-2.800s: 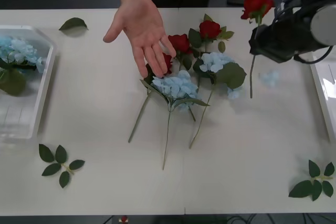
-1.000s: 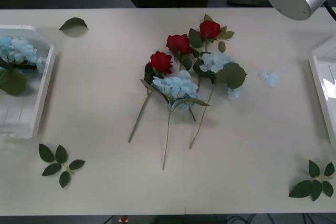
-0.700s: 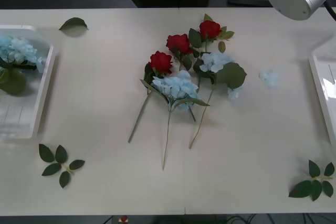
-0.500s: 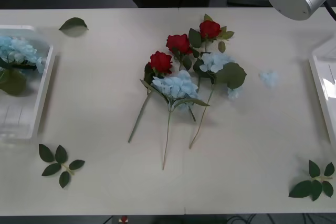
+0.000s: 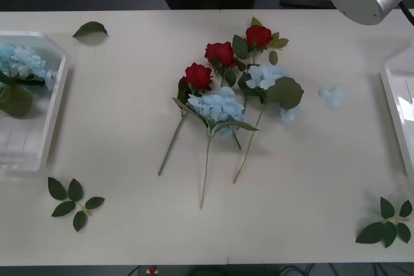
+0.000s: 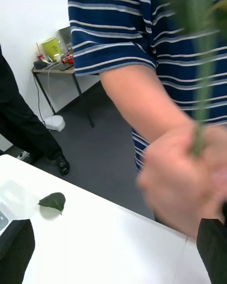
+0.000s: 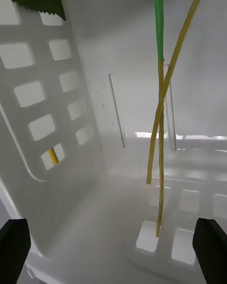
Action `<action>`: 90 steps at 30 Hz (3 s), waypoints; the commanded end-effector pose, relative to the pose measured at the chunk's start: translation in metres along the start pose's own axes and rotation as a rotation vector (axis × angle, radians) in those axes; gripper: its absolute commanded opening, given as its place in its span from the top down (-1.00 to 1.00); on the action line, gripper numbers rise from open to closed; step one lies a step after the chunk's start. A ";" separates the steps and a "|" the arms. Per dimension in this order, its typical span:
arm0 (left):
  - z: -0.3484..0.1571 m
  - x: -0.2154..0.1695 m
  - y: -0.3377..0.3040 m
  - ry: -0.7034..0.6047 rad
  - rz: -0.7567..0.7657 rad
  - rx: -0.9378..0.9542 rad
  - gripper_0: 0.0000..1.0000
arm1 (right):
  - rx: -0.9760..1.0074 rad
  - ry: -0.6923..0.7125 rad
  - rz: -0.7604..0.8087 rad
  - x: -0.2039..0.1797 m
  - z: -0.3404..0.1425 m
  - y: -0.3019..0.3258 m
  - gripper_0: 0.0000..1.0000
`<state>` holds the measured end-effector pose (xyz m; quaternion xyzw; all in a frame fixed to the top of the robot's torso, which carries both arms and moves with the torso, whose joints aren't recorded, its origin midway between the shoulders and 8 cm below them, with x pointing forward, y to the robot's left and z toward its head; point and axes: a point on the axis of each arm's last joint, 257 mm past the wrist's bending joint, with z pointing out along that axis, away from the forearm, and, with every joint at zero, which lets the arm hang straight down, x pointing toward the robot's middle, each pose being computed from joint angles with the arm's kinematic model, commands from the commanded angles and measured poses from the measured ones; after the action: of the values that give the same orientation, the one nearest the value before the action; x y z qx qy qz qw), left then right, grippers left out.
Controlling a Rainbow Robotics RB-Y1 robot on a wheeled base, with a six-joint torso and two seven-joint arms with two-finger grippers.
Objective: Place the red flowers into the right box and the blue flowers into the left box. If a person shows an open palm, hand one flower to the person first, then continue sorting.
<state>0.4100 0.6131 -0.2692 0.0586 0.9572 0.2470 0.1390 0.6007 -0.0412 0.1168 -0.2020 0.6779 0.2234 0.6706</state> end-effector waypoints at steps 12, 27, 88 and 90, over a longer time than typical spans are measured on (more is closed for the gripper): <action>-0.023 -0.022 0.001 -0.017 -0.012 0.057 -1.00 | 0.028 -0.040 -0.013 -0.040 -0.021 -0.008 -1.00; -0.099 -0.090 -0.108 -0.144 -0.056 0.501 -1.00 | 0.053 0.642 0.498 0.064 -0.129 0.024 -1.00; -0.187 -0.170 -0.446 -0.287 0.029 0.455 -1.00 | 0.742 0.892 0.776 0.445 -0.122 -0.015 -1.00; -0.183 -0.168 -0.447 -0.279 0.039 0.447 -1.00 | 0.741 0.894 0.773 0.445 -0.123 -0.015 -1.00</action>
<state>0.4868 0.1178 -0.3080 0.1269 0.9648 0.0148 0.2300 0.4919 -0.1211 -0.3413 0.2457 0.9420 0.0899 0.2102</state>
